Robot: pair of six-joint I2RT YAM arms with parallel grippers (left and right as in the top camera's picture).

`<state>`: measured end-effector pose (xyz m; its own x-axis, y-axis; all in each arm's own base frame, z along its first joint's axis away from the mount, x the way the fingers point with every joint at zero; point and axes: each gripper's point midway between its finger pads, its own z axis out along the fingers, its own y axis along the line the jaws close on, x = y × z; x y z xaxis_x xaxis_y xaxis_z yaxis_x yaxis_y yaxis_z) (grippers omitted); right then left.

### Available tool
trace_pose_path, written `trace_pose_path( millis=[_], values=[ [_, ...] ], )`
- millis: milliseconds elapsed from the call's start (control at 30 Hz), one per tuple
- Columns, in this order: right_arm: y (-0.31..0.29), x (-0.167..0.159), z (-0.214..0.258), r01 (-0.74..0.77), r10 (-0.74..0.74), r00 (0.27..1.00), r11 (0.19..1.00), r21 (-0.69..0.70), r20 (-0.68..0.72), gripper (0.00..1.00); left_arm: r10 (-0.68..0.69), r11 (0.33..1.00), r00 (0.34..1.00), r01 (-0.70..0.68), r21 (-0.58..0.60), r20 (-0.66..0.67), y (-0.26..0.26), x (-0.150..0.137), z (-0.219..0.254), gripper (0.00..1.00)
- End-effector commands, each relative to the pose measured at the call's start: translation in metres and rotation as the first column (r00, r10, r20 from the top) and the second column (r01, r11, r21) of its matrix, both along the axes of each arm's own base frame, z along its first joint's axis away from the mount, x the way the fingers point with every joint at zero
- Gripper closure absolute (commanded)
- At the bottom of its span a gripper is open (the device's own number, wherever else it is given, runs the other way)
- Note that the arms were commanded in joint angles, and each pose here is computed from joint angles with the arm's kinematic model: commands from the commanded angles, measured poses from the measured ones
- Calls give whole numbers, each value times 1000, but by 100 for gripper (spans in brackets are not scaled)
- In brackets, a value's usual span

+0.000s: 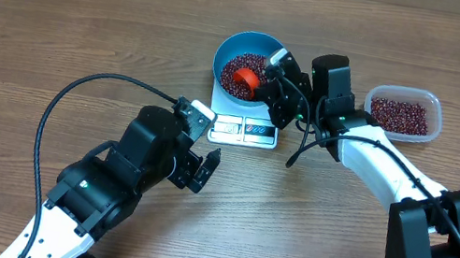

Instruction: Scoop item into bowl and weigh 150g on scale

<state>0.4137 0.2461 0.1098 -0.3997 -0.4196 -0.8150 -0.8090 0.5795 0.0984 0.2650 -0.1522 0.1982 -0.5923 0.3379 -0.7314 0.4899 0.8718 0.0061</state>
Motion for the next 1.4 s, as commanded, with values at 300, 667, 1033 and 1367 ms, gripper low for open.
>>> trace_pose_path(
  millis=[300,667,1033,1367],
  values=[
    [9,4,15,51,-44,997,994,99,-69,96,-3,1000,1000,3,-18,-8,-4,-1,0,0],
    [12,11,28,122,-96,986,972,199,-136,96,-3,1000,1000,3,-18,-8,-4,-1,0,0],
    [-19,25,44,208,-124,959,920,332,-256,96,-3,1000,1000,3,-18,-8,-4,-1,0,0],
    [-22,24,48,191,-102,961,916,352,-256,96,-3,1000,1000,3,-18,-8,-4,-1,0,0]
  ],
)
